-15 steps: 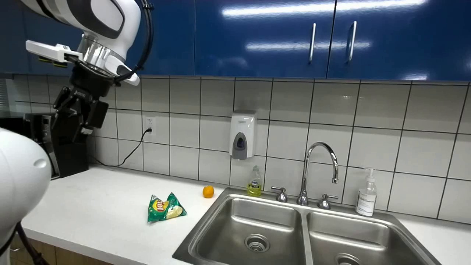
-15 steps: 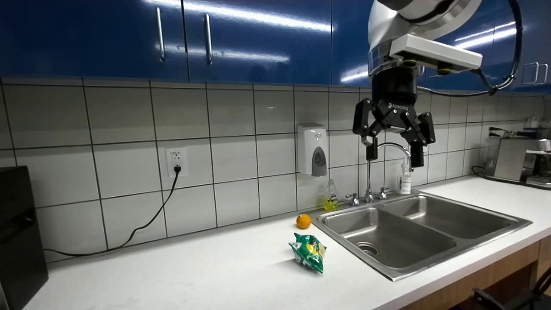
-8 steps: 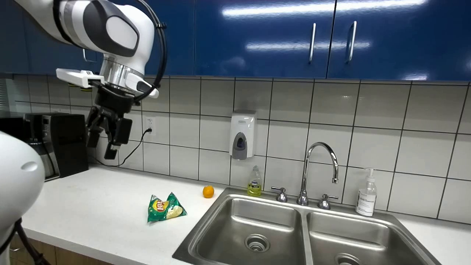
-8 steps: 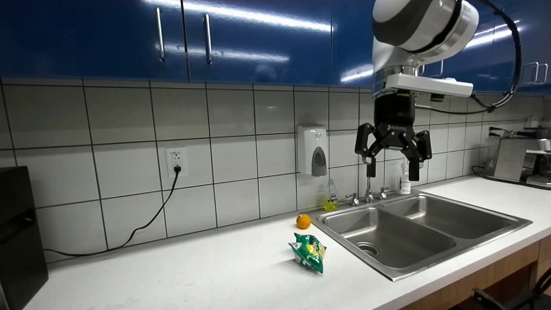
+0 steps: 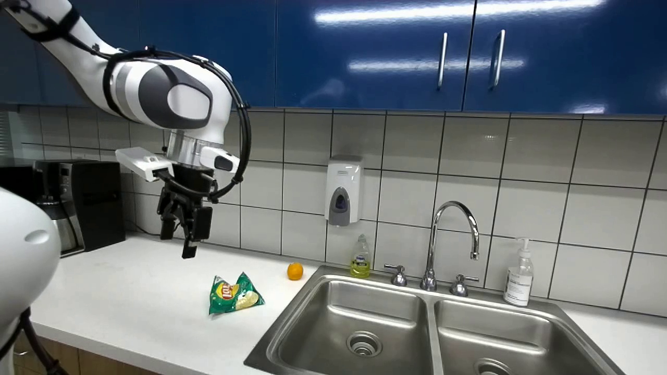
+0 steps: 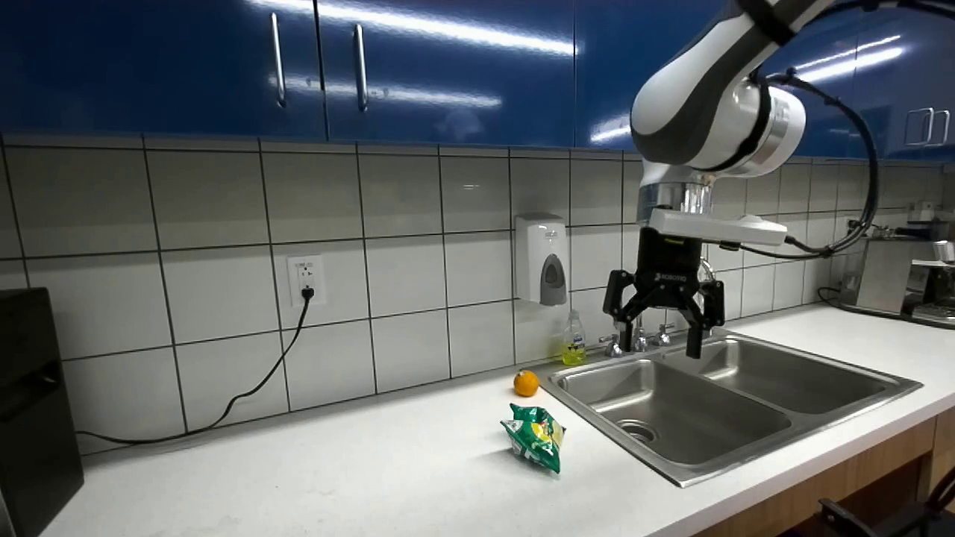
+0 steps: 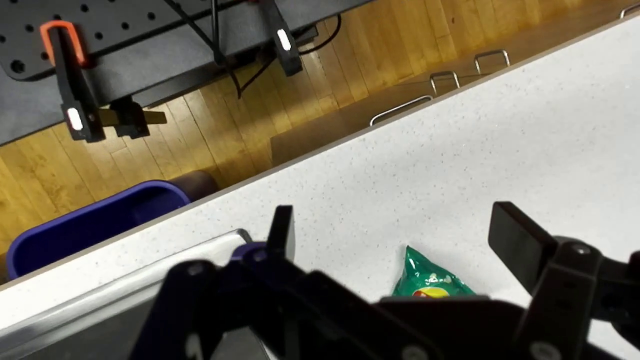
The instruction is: Put the green packet in the left sink
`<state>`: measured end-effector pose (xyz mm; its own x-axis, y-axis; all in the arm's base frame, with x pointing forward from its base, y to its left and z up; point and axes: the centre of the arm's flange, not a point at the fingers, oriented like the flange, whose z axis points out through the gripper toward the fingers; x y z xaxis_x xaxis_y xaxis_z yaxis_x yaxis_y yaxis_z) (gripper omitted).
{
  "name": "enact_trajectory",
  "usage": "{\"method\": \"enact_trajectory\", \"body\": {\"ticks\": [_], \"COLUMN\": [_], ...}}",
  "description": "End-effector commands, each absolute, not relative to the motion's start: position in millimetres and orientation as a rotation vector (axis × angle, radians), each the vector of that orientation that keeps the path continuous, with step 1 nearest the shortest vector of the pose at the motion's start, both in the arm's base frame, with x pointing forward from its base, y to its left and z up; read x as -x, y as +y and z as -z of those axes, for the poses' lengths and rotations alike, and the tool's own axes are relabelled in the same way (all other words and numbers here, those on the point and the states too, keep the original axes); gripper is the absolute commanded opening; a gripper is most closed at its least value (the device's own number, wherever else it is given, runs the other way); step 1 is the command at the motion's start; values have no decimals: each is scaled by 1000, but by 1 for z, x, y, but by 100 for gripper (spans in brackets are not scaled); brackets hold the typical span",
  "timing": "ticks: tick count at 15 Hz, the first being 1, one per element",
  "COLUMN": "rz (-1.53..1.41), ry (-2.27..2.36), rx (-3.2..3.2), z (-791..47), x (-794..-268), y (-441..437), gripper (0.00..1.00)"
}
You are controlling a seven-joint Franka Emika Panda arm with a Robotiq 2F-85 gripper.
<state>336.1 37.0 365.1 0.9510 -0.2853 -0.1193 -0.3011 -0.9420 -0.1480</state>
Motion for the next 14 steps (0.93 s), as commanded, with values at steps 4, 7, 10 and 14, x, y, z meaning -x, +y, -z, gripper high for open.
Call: {"method": "enact_trajectory", "body": {"ticks": [4,7,10,14], "rz": [-64,-14,20,43], "ry": [500,513,516,519], "rx": [2946,2945,2944,2949], "z": [-311,-291,-273,-252], "x": [-389,-412,-436,-464], "y": [35,38,42,53], "gripper": [100,100,100,100]}}
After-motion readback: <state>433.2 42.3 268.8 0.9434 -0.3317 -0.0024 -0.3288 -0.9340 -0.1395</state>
